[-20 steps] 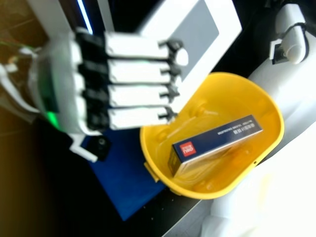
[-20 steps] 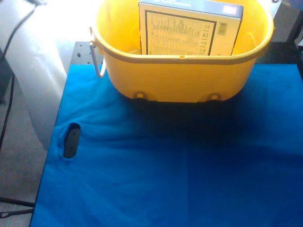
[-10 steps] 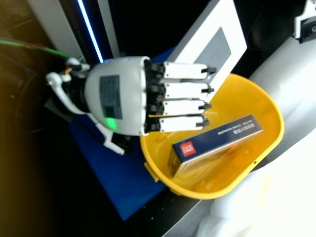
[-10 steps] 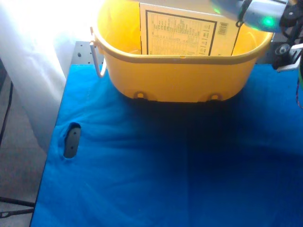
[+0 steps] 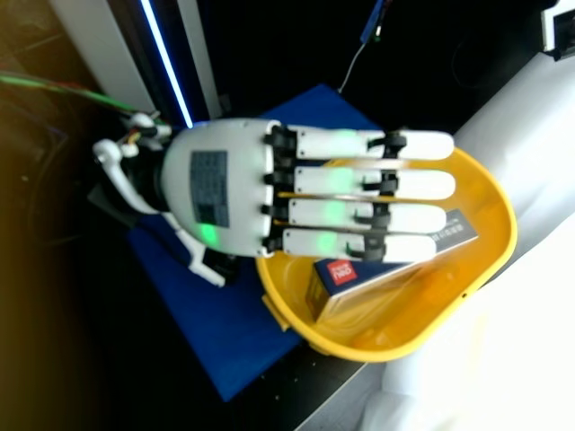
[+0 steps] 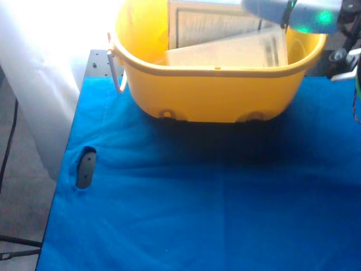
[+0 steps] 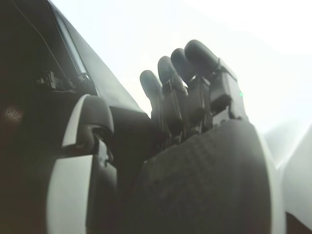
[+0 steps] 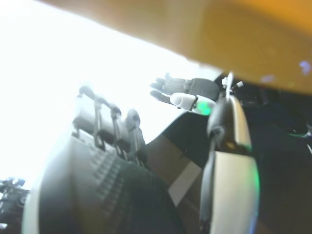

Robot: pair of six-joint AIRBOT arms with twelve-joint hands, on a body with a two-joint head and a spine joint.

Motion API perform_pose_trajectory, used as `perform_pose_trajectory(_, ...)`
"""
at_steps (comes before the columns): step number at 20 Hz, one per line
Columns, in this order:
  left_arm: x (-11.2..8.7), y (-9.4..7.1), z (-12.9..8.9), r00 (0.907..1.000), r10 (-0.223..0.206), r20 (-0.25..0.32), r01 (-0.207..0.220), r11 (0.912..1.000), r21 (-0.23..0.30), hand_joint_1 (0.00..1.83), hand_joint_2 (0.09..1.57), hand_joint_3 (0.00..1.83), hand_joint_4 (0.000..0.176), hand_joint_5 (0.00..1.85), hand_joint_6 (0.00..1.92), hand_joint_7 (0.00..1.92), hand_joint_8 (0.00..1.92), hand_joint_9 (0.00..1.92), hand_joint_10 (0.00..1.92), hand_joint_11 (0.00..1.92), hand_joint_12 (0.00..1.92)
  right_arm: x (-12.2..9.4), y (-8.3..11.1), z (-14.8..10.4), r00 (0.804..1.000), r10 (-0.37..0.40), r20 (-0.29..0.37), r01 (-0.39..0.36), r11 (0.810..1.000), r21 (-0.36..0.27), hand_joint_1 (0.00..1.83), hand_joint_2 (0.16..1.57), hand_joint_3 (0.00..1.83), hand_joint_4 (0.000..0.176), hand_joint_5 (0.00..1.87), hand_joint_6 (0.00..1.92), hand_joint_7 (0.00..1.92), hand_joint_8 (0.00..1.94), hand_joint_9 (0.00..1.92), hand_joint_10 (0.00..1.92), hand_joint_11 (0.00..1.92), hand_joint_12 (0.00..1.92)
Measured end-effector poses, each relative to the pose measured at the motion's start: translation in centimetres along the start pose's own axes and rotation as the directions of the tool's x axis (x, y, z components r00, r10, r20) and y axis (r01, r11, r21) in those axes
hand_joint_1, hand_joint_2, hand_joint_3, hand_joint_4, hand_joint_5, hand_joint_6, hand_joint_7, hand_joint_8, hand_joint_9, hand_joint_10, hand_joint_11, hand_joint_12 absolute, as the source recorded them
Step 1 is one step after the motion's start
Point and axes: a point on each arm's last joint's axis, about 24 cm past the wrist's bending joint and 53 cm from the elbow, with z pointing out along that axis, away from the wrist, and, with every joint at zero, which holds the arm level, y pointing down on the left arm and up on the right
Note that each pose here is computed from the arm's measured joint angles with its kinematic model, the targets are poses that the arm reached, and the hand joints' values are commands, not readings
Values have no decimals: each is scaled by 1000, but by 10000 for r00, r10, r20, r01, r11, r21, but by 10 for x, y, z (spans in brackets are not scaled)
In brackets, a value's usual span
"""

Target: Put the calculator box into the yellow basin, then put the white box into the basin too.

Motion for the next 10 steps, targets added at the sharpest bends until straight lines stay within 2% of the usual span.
perform_pose_trajectory(1,0,-2,-1,10000,-93,7,93,10000,24,839,1322,3,98,579,1530,534,144,184,1074,45,1641,-1,1,1,10000,-4,13,4,10000,-17,927,948,8,104,0,0,0,0,0,0,0,0)
perform_pose_trajectory(2,-2,-2,-2,10000,16,26,-16,10000,56,850,1327,1,89,585,1561,500,237,187,1079,54,1631,-2,3,2,10000,-3,42,3,10000,-77,931,958,12,106,0,0,0,0,0,0,0,0)
perform_pose_trajectory(3,-3,-3,-3,10000,0,37,-1,10000,59,862,1259,0,0,403,1064,480,276,199,1062,69,1606,-3,4,3,10000,-23,68,24,9999,-105,932,965,14,101,5,2,0,0,0,0,0,0)
perform_pose_trajectory(4,-4,-3,-4,10000,-9,52,8,10000,55,855,1257,0,0,300,845,398,386,181,1083,59,1616,-3,4,3,10000,-19,71,19,9999,-111,927,976,17,79,28,11,0,0,0,0,0,0)
perform_pose_trajectory(5,-7,-2,-6,10000,61,58,-62,10000,60,859,1254,0,0,258,818,309,542,156,1143,59,1630,-3,4,3,10000,-14,74,15,9999,-118,920,990,20,51,41,15,0,0,0,0,0,0)
perform_pose_trajectory(6,-7,-4,-8,10000,22,52,-23,10000,68,854,1241,0,0,291,738,291,539,175,1054,57,1562,-3,4,3,10000,46,66,-45,9999,-115,929,989,15,51,95,34,0,0,0,0,0,0)
perform_pose_trajectory(7,-8,-4,-9,10000,92,33,-92,9999,91,854,1241,0,0,291,738,291,539,175,1054,57,1562,-2,4,3,9999,106,63,-105,9999,-118,929,989,15,51,95,34,0,0,0,0,0,0)
perform_pose_trajectory(9,-9,-11,-14,9999,160,9,-160,9996,249,824,1242,0,0,386,673,359,505,203,1044,70,1560,-3,9,2,9991,418,85,-416,9988,-263,944,1081,5,2,362,75,123,4,31,6,0,0)
perform_pose_trajectory(10,-10,-18,-18,9998,199,5,-199,9989,421,842,1220,0,0,420,670,425,548,267,1072,137,1556,-8,14,1,9989,434,149,-428,9984,-380,994,1167,0,0,661,151,298,0,201,9,0,584)
